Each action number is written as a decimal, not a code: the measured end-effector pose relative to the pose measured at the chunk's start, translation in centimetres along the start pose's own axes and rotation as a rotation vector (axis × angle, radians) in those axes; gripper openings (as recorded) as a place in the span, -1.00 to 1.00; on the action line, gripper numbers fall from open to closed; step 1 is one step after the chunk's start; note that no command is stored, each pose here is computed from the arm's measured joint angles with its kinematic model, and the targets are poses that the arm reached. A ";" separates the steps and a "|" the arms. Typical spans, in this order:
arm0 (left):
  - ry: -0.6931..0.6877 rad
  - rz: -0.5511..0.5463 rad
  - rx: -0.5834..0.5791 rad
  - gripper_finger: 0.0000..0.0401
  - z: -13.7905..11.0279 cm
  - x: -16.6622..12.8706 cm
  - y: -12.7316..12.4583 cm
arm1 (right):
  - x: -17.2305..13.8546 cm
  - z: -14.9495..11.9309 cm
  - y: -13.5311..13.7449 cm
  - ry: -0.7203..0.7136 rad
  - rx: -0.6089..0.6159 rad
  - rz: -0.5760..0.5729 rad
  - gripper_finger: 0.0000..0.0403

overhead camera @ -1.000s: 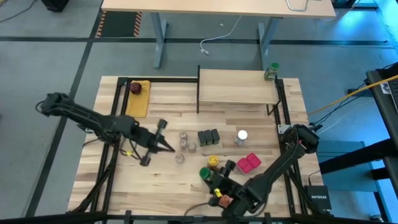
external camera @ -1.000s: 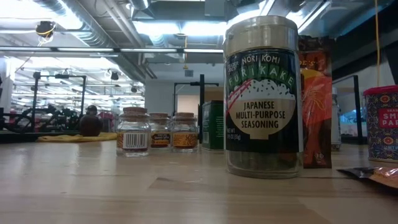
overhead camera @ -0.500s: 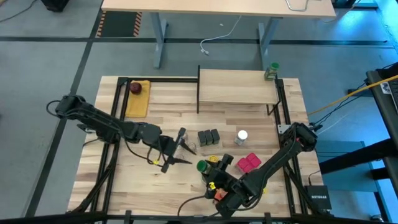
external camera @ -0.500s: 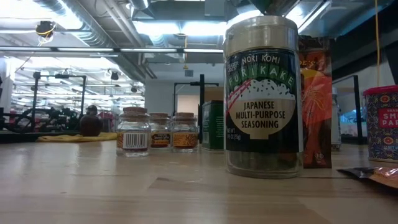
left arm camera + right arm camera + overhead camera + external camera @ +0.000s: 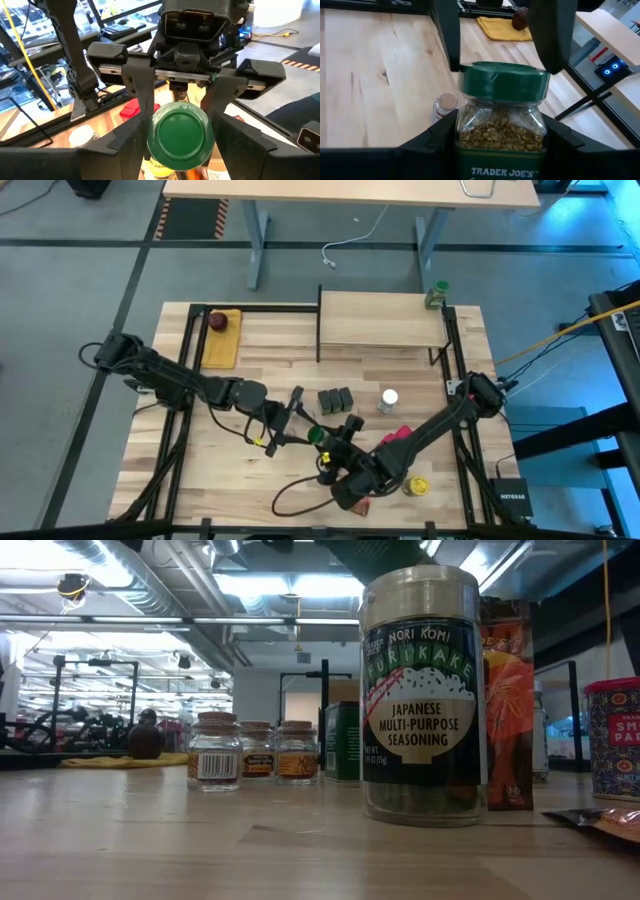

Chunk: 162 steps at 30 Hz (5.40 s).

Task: Shelf spices
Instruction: Put the green seasoning bottle on the shelf and align it with the other green seasoning bottle

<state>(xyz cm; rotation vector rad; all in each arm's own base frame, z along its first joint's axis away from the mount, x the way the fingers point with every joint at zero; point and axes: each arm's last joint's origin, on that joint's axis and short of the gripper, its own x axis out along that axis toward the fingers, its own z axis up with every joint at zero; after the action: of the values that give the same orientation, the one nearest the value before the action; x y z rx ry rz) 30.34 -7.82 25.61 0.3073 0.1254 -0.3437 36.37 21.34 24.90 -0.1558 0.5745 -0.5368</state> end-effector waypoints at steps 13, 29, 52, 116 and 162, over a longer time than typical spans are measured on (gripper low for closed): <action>0.031 -0.061 -0.025 0.14 -0.4 -0.1 0.2 | 0.6 0.2 -0.1 0.003 -0.005 0.004 0.01; 0.041 -0.046 -0.062 0.26 -0.6 -0.1 0.3 | 0.9 0.9 -0.2 -0.016 -0.014 0.020 0.01; 0.069 -0.034 -0.023 -0.03 -0.3 -0.8 0.2 | 0.9 1.8 -0.5 -0.013 -0.029 0.043 0.31; 0.554 0.082 -0.179 0.24 -3.8 -0.7 -9.5 | 1.3 -1.4 -0.2 0.132 -0.153 0.128 0.70; 0.537 0.474 -0.094 0.24 -5.3 -2.0 -10.4 | 6.6 -2.0 -0.9 0.138 -0.006 0.420 0.70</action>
<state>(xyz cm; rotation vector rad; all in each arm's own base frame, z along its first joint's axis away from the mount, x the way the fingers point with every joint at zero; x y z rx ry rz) 24.48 -14.81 18.08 0.3203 0.5834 0.2227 39.48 17.11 20.33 -0.0009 0.7209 -0.1384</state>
